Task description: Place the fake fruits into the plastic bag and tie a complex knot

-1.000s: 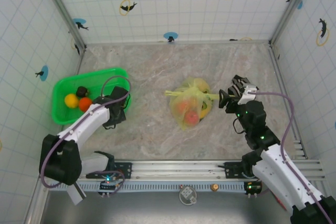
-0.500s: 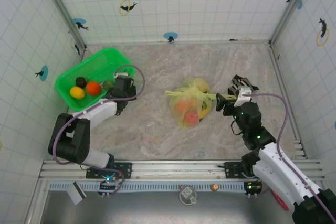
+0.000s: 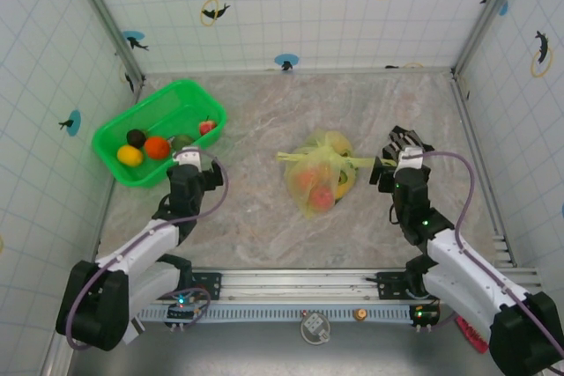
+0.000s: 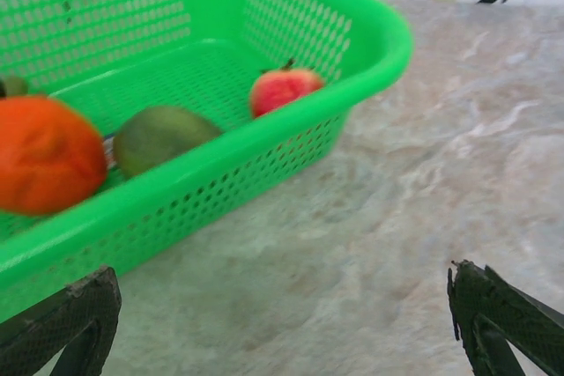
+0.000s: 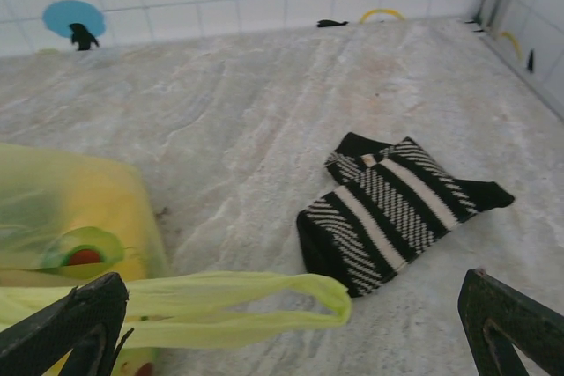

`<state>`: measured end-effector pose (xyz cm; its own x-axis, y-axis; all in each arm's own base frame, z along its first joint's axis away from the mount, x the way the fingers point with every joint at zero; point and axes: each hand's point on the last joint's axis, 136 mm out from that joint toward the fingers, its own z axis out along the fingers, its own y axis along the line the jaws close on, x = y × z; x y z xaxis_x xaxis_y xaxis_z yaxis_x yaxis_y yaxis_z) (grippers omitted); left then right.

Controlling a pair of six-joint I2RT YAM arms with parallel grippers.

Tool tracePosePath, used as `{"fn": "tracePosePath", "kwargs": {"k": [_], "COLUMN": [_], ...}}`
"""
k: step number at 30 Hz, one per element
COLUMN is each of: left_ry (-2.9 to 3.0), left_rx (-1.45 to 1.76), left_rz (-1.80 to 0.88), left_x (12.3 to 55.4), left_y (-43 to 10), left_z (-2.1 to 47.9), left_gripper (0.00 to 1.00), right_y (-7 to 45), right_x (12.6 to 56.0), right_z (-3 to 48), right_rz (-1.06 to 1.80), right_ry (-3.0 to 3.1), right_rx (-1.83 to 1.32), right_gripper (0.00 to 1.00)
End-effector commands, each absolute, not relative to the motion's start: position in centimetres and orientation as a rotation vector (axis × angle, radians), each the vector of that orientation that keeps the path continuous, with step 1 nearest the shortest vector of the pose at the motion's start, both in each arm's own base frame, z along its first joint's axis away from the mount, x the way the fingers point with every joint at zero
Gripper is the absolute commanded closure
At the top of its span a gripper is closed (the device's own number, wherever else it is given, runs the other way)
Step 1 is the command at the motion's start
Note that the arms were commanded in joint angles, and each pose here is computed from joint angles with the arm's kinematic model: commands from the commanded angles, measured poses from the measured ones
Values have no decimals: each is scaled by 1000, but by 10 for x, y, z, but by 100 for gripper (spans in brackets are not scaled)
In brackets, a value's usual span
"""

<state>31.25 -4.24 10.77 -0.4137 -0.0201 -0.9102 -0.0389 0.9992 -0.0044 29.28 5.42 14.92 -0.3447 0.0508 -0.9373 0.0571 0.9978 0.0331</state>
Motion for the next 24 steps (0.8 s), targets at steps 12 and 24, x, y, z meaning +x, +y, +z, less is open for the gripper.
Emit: {"fn": "tracePosePath", "kwargs": {"k": [12, 24], "left_ry": [2066, 1870], "left_rx": [-95, -59], "left_rz": [-112, -28], "left_x": [329, 311], "left_y": [-8, 7], "left_z": [67, 63], "left_gripper": [2, 2], "right_y": [13, -8], "right_x": [305, 292], "right_z": [109, 76], "right_rz": [-92, -39], "right_ry": [1928, 1809], "right_rx": [146, 112], "right_gripper": [1, 1]}}
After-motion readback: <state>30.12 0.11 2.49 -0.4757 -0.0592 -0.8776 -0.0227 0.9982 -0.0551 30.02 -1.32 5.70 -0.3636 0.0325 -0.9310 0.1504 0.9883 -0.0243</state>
